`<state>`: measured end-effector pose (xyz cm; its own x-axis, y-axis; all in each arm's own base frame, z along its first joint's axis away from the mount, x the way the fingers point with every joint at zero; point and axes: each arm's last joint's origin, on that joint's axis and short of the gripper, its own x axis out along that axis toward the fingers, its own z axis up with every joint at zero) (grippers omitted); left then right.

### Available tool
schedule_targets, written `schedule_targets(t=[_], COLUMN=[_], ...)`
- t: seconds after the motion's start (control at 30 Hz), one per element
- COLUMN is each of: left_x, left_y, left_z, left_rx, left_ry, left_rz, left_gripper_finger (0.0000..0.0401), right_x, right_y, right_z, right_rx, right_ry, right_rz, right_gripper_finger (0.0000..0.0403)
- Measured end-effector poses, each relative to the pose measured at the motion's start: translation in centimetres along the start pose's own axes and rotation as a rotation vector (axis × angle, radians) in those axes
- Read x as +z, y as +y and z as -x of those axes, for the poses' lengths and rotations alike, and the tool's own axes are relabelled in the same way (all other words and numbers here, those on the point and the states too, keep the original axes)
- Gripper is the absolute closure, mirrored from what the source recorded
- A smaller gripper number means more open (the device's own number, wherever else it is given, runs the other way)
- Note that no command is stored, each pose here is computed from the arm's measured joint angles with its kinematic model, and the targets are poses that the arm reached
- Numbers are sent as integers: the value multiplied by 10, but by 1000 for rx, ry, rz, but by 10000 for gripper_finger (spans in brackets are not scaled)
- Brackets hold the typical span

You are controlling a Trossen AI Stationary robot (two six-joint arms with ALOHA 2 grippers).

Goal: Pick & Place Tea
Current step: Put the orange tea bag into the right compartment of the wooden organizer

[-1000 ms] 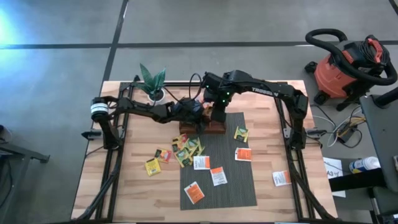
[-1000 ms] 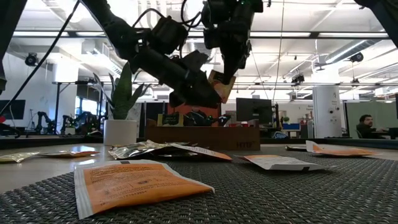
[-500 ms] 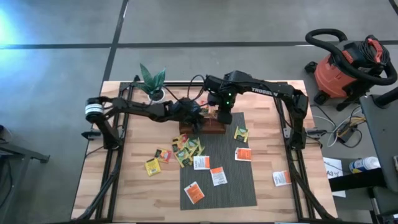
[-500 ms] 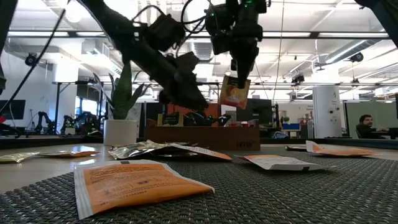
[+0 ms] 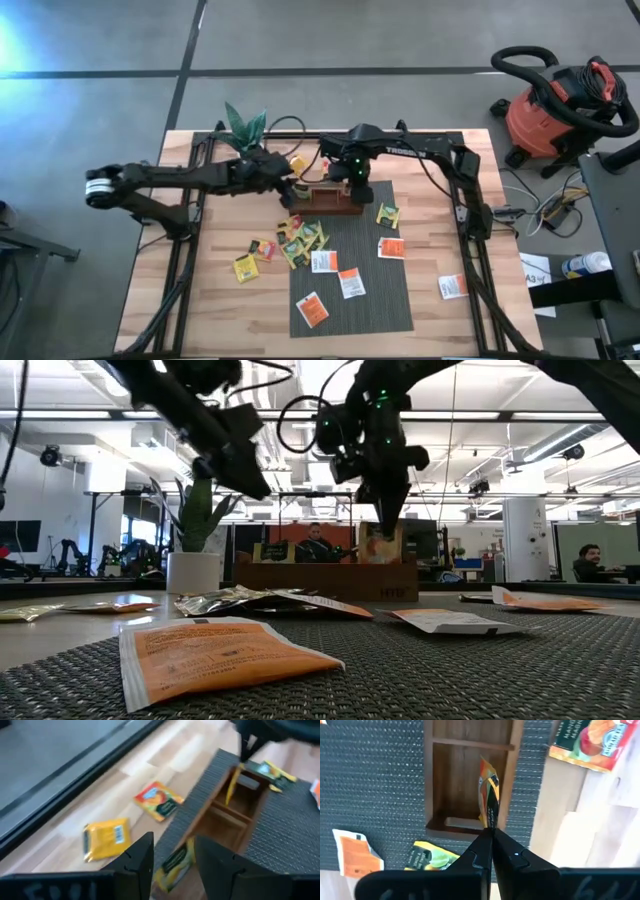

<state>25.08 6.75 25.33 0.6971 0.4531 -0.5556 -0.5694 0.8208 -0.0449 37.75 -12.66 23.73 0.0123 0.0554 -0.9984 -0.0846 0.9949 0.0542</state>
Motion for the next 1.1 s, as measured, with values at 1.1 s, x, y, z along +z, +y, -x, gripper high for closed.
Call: schedule_targets(t=[1.1], left_x=[-29], left_y=[25], left_z=[46], left_rx=[69], left_ry=[-130], left_rz=[211], left_gripper_finger=[266], right_x=[21], right_y=[2], right_z=[-27], right_rx=[-105], right_ry=[37], right_rz=[-4], right_gripper_finger=[387])
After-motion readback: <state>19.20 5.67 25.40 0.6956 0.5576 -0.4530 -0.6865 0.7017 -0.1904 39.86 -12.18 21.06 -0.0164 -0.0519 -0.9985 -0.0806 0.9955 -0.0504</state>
